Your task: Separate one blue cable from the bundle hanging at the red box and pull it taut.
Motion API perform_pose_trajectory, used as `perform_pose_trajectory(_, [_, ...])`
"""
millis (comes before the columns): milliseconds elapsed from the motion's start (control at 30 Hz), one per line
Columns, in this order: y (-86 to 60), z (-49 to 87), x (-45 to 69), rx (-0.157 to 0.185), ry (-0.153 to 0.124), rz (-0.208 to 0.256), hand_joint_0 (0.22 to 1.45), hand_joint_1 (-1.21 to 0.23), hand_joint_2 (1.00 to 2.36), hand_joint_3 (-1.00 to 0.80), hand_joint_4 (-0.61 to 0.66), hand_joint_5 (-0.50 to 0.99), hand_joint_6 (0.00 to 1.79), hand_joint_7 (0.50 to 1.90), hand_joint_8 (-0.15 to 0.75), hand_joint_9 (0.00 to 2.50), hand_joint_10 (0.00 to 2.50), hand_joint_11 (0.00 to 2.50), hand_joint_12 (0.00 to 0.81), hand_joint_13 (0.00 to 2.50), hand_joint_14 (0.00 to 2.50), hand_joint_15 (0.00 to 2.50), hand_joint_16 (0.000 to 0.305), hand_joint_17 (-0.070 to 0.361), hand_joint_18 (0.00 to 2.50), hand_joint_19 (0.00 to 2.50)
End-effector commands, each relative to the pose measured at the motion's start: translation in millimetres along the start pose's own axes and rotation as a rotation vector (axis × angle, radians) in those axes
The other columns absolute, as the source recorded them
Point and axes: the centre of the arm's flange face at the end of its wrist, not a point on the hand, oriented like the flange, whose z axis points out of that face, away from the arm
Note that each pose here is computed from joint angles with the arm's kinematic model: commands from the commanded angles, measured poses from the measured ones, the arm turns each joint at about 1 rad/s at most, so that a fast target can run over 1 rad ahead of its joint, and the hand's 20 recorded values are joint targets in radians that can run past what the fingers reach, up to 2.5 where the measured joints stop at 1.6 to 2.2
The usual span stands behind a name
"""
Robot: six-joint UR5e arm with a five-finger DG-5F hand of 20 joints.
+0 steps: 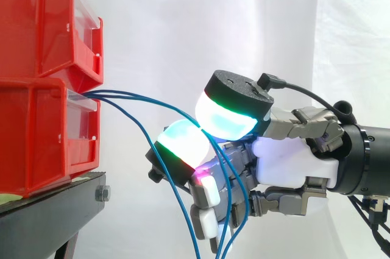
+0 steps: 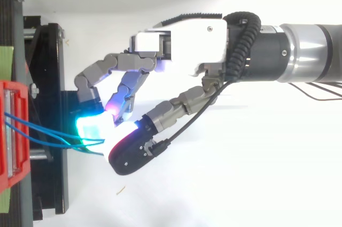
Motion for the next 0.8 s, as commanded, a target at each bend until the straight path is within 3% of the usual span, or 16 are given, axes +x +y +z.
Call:
perform_pose_trajectory(0, [-0.9,0.0,0.8,0.001,-0.001,0.001,0.66,-0.64,1.02,-0.22,0.17,-0.11,0.59,1.33,0.349,0.90,0.02,0.70,0.400,0.91,0.02,0.52,0.050,0.112,0.94,0.58])
perform_pose_trajectory(533, [-0.7,0.2,2.0,0.001,0.001,0.001,0.73,-0.67,1.01,-0.06,0.20,-0.12,0.57,1.26,0.350,0.93,0.01,0.70,0.395,0.94,0.02,0.53,0.050,0.112,0.96,0.59])
perform_pose_trajectory(767, [-0.1,0.0,3.0,0.001,0.001,0.000,0.74,-0.64,1.01,-0.05,0.20,-0.10,0.52,1.33,0.351,0.94,0.02,0.70,0.395,0.94,0.02,0.53,0.050,0.112,0.95,0.60])
